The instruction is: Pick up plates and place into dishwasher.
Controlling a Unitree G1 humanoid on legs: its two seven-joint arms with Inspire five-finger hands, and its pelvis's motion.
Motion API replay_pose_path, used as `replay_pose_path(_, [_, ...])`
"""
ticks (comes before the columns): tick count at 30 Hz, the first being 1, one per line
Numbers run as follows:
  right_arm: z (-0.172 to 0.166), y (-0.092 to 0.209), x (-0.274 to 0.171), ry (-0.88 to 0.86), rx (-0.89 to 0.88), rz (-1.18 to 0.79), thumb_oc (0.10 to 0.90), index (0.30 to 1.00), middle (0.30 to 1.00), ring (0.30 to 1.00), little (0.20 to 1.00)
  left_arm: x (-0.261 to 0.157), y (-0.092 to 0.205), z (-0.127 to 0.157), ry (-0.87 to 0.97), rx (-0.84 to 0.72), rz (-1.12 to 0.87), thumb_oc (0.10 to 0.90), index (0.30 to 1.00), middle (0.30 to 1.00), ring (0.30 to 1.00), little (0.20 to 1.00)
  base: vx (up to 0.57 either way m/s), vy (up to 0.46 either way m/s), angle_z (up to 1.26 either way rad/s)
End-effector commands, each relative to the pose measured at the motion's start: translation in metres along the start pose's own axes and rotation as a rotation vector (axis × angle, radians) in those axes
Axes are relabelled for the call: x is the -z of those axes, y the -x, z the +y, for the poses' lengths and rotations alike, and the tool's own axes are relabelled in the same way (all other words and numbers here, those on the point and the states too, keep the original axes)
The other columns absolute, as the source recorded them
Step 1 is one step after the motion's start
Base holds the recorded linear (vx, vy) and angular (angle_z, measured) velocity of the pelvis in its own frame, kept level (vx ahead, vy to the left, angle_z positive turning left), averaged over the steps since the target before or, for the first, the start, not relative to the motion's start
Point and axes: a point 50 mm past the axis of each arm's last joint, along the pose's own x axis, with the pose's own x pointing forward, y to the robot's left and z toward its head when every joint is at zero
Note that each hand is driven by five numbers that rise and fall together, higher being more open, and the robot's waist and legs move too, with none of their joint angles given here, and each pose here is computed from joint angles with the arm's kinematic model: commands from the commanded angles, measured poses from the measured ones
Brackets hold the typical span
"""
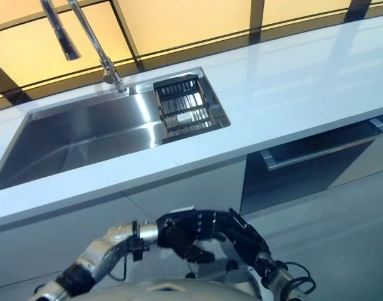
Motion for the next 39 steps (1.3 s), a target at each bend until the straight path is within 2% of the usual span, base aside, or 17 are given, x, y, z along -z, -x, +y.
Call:
replay_pose_path(1, [0.019, -0.018, -0.033, 0.04, -0.112, -0.107, 0.8, 0.9, 0.9, 0.9, 0.9, -0.04, -0.008, 0.007, -0.187, -0.005, -0.174, 0.8, 0.9, 0.9, 0.9, 0.9, -0.02, -0.005, 0.06])
replay_pose_path(4, [0.014, -0.016, -0.03, 0.036, -0.093, -0.095, 0.8, 0.9, 0.9, 0.9, 0.9, -0.024, 0.0, 0.017, -0.205, -0.095, -0.132, 0.8, 0.9, 0.9, 0.9, 0.9, -0.01, -0.01, 0.06])
replay_pose_path(5, [0.011, -0.015, -0.028, 0.03, -0.072, -0.085, 0.8, 0.9, 0.9, 0.9, 0.9, -0.012, 0.007, 0.024, -0.229, -0.172, -0.09, 0.8, 0.9, 0.9, 0.9, 0.9, 0.0, 0.0, 0.0])
replay_pose_path(6, [0.011, -0.015, -0.028, 0.03, -0.072, -0.085, 0.8, 0.9, 0.9, 0.9, 0.9, -0.012, 0.007, 0.024, -0.229, -0.172, -0.09, 0.8, 0.9, 0.9, 0.9, 0.9, 0.0, -0.023, 0.09])
replay_pose_path(7, [0.006, -0.013, -0.025, 0.029, -0.05, -0.066, 0.8, 0.9, 0.9, 0.9, 0.9, 0.0, 0.016, 0.03, -0.335, -0.247, -0.007, 0.8, 0.9, 0.9, 0.9, 0.9, 0.0, -0.017, 0.08])
replay_pose_path(9, [0.005, -0.013, -0.024, 0.031, -0.036, -0.051, 0.8, 0.9, 0.9, 0.9, 0.9, 0.009, 0.022, 0.032, -0.362, -0.281, 0.031, 0.8, 0.9, 0.9, 0.9, 0.9, 0.0, -0.011, 0.04])
replay_pose_path(15, [-0.018, 0.001, -0.006, 0.101, 0.083, 0.1, 0.8, 0.9, 0.9, 0.9, 0.9, 0.048, 0.047, 0.044, -0.253, -0.534, 0.083, 0.8, 0.9, 0.9, 0.9, 0.9, 0.01, -0.001, 0.01])
replay_pose_path(18, [-0.026, 0.007, 0.006, 0.169, 0.148, 0.208, 0.8, 0.9, 0.9, 0.9, 0.9, 0.077, 0.057, 0.044, -0.264, -0.627, 0.215, 0.8, 0.9, 0.9, 0.9, 0.9, 0.02, 0.001, 0.06])
replay_pose_path(21, [-0.029, 0.009, 0.012, 0.197, 0.198, 0.257, 0.8, 0.9, 0.9, 0.9, 0.9, 0.084, 0.063, 0.047, -0.295, -0.708, 0.286, 0.8, 0.9, 0.9, 0.9, 0.9, 0.03, 0.013, 0.12])
replay_pose_path(22, [-0.032, 0.012, 0.016, 0.22, 0.22, 0.298, 0.8, 0.9, 0.9, 0.9, 0.9, 0.094, 0.068, 0.05, -0.288, -0.769, 0.376, 0.8, 0.9, 0.9, 0.9, 0.9, 0.02, 0.03, 0.11])
replay_pose_path(27, [-0.03, 0.014, 0.029, 0.294, 0.205, 0.394, 0.8, 0.9, 0.9, 0.9, 0.9, 0.12, 0.086, 0.051, -0.129, -0.992, 0.544, 0.8, 0.9, 0.9, 0.9, 0.9, 0.0, 0.007, 0.01])
replay_pose_path(28, [-0.027, 0.012, 0.033, 0.292, 0.204, 0.392, 0.8, 0.9, 0.9, 0.9, 0.9, 0.133, 0.099, 0.049, -0.033, -1.167, 0.64, 0.8, 0.9, 0.9, 0.9, 0.9, 0.0, 0.0, 0.0])
replay_pose_path(29, [-0.026, 0.011, 0.035, 0.291, 0.202, 0.391, 0.8, 0.9, 0.9, 0.9, 0.9, 0.14, 0.103, 0.046, -0.005, -1.211, 0.705, 0.8, 0.9, 0.9, 0.9, 0.9, 0.0, 0.0, 0.0])
replay_pose_path(31, [-0.024, 0.009, 0.037, 0.295, 0.205, 0.397, 0.8, 0.9, 0.9, 0.9, 0.9, 0.147, 0.102, 0.042, -0.053, -1.192, 0.809, 0.8, 0.9, 0.9, 0.9, 0.9, 0.0, 0.001, 0.06])
replay_pose_path(33, [-0.026, 0.012, 0.039, 0.308, 0.219, 0.415, 0.8, 0.9, 0.9, 0.9, 0.9, 0.144, 0.1, 0.043, -0.114, -1.261, 0.833, 0.8, 0.9, 0.9, 0.9, 0.9, 0.0, 0.026, 0.1])
replay_pose_path(37, [-0.032, 0.016, 0.042, 0.344, 0.269, 0.442, 0.8, 0.9, 0.9, 0.9, 0.9, 0.146, 0.1, 0.043, 0.005, -1.267, 0.82, 0.8, 0.9, 0.9, 0.9, 0.9, 0.0, 0.011, 0.02])
replay_pose_path(39, [-0.034, 0.019, 0.045, 0.392, 0.286, 0.462, 0.8, 0.9, 0.9, 0.9, 0.9, 0.148, 0.09, 0.039, 0.154, -1.245, 0.706, 0.8, 0.9, 0.9, 0.9, 0.9, 0.0, 0.0, 0.0])
